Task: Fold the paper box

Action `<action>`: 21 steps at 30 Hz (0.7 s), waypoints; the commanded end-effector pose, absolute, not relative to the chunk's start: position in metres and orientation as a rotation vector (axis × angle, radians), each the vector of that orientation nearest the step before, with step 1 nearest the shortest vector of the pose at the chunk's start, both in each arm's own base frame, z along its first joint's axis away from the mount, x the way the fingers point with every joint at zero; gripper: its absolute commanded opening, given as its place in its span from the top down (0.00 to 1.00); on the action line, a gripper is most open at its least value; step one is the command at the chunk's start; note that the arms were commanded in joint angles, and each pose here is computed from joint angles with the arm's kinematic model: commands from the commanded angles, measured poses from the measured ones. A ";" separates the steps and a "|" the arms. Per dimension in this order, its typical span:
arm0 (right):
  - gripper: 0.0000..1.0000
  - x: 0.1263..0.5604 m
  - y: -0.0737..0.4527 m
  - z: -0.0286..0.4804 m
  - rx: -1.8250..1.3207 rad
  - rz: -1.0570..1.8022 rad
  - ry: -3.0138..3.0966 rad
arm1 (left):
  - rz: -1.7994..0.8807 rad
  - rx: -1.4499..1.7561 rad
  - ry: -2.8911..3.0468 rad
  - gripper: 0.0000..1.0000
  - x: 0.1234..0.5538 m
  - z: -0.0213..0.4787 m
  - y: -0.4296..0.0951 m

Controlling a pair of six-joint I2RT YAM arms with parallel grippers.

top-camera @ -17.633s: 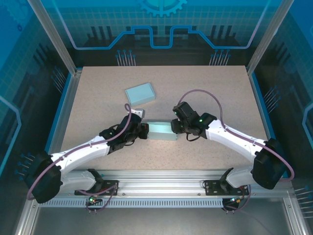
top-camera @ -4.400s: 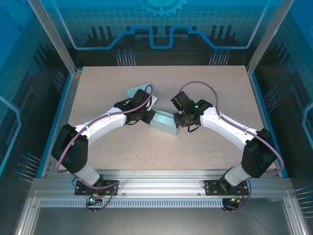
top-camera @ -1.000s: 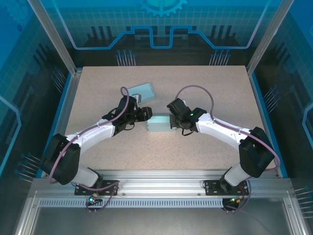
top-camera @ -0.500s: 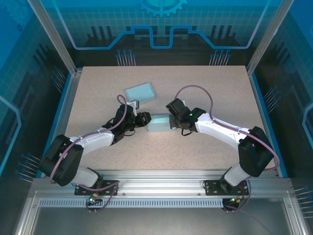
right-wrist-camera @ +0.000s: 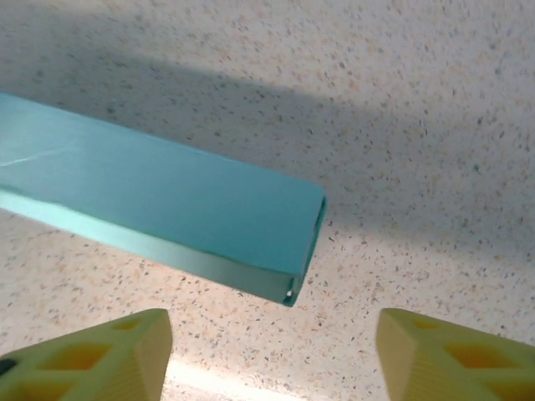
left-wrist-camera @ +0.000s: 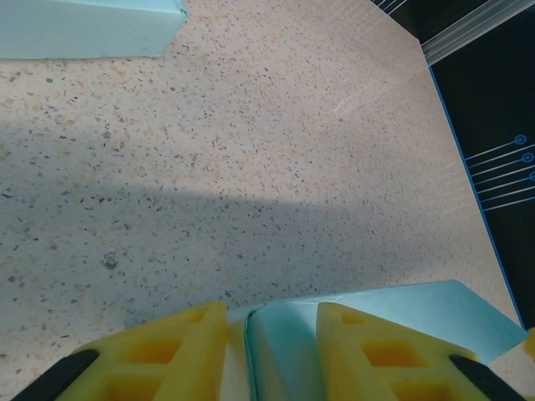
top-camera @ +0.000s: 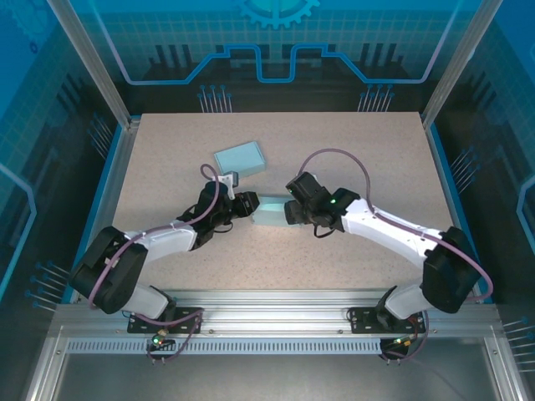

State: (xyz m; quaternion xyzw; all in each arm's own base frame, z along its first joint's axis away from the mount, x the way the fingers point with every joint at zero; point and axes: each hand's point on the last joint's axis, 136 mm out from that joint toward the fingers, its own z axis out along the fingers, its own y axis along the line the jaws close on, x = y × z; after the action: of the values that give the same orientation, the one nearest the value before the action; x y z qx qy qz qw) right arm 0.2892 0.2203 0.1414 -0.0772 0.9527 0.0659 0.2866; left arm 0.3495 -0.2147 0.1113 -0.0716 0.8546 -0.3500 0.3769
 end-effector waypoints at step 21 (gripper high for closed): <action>0.61 0.305 0.202 0.109 0.108 0.385 2.654 | -0.700 -0.214 2.485 0.67 0.302 0.022 -0.195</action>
State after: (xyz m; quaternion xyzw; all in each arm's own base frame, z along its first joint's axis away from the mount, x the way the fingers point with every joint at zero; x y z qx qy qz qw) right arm 0.3113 0.2046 0.1266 0.0313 0.9578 0.1358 0.2512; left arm 0.3479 -0.2196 0.1089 -0.0674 0.8491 -0.3501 0.3897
